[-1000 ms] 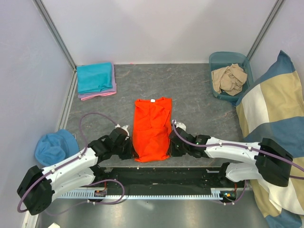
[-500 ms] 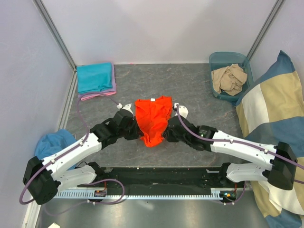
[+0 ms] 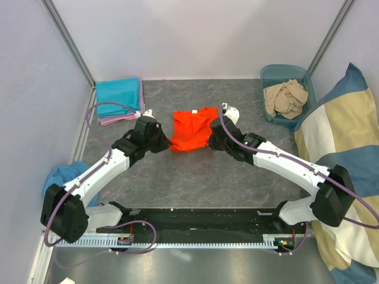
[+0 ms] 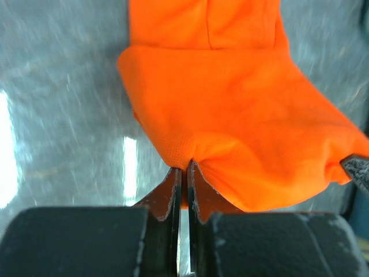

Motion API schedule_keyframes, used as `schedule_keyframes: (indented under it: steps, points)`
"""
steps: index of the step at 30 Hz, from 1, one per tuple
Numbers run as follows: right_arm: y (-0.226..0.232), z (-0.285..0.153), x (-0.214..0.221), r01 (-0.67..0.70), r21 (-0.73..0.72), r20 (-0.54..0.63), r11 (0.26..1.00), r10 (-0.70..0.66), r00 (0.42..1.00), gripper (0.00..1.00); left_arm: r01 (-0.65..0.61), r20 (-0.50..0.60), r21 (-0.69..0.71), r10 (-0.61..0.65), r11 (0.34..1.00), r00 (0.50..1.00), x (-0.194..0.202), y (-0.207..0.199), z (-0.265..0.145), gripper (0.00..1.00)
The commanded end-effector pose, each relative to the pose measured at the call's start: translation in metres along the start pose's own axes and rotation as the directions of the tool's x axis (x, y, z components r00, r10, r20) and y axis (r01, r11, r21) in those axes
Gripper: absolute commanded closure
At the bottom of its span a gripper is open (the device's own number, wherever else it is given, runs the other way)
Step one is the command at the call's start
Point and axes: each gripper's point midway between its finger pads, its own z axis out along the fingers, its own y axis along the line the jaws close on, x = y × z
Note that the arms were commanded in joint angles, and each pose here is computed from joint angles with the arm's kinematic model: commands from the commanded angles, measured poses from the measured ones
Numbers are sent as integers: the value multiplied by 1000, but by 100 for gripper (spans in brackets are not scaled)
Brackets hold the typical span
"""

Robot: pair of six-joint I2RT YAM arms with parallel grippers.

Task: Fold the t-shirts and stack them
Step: Fold the long partially folded tshirt into a neat square

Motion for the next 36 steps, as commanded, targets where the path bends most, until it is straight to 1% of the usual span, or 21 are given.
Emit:
schedule_keyframes:
  steps: [1,2,5,9,11,12,14,15,16,17,18,19,20,23,24,25,27,31,32,33,36]
  points:
    - [7,5,-42,3,-12,79,1000,-2,997,100,-28,133,72,18,997,991,-60,-22,3,98]
    - [9,6,-46,7,-18,86,1000,-5,996,100,-26,109,81,17,996,994,-59,-24,9,98]
    - [11,10,-46,13,-31,76,999,-10,997,100,-41,106,109,30,993,994,-68,-34,12,98]
    - [8,8,-23,4,-68,4,998,-3,1000,100,-44,58,150,36,988,998,-55,-37,15,98]
    - [2,5,-8,-7,-79,-36,997,4,999,100,-33,28,165,29,986,999,-41,-33,17,98]
    - [-8,2,5,-16,-72,-59,997,11,998,100,-28,7,196,27,980,1000,-34,-37,14,98]
    - [-13,-6,20,-34,-98,-99,995,24,995,100,-14,-44,221,24,975,999,-11,-33,16,98]
    - [-23,-6,41,-28,-86,-144,996,16,990,100,-11,-63,223,26,975,998,-2,-32,17,98]
    - [-25,-9,53,-38,-93,-174,995,21,984,100,-12,-95,224,34,975,995,15,-29,16,98]
    - [-26,-14,57,-45,-104,-179,994,26,984,100,-9,-114,227,36,974,993,25,-29,16,98]
    - [-33,-17,79,-32,-97,-215,995,10,977,100,-7,-133,230,39,973,990,35,-27,15,98]
    - [-35,-20,87,-45,-91,-228,995,23,973,100,-5,-168,229,44,973,985,53,-23,12,98]
    - [-42,-25,98,-44,-80,-240,996,23,971,100,-2,-188,236,47,972,981,62,-23,10,98]
    - [-42,-41,127,-42,-91,-295,995,13,955,100,7,-256,233,54,972,965,96,-12,-2,98]
    - [-39,-48,138,-24,-104,-317,994,-10,948,100,5,-280,233,62,973,958,108,-10,-7,98]
    - [-41,-52,145,-33,-90,-337,995,1,942,100,7,-309,218,62,976,949,121,-2,-10,98]
    - [-40,-63,158,-20,-104,-362,994,-19,932,100,11,-350,218,67,976,934,140,5,-22,98]
    - [-48,-80,177,-17,-89,-403,996,-20,915,100,24,-409,223,71,975,910,164,13,-46,98]
    - [-49,-84,179,-32,-79,-408,996,-3,913,100,31,-409,249,76,968,909,165,10,-54,98]
    - [-50,-89,183,-23,-82,-412,996,-13,911,100,41,-441,234,69,971,895,174,15,-60,98]
    - [-50,-103,186,-46,-78,-419,996,9,908,100,79,-474,279,66,957,878,179,7,-80,98]
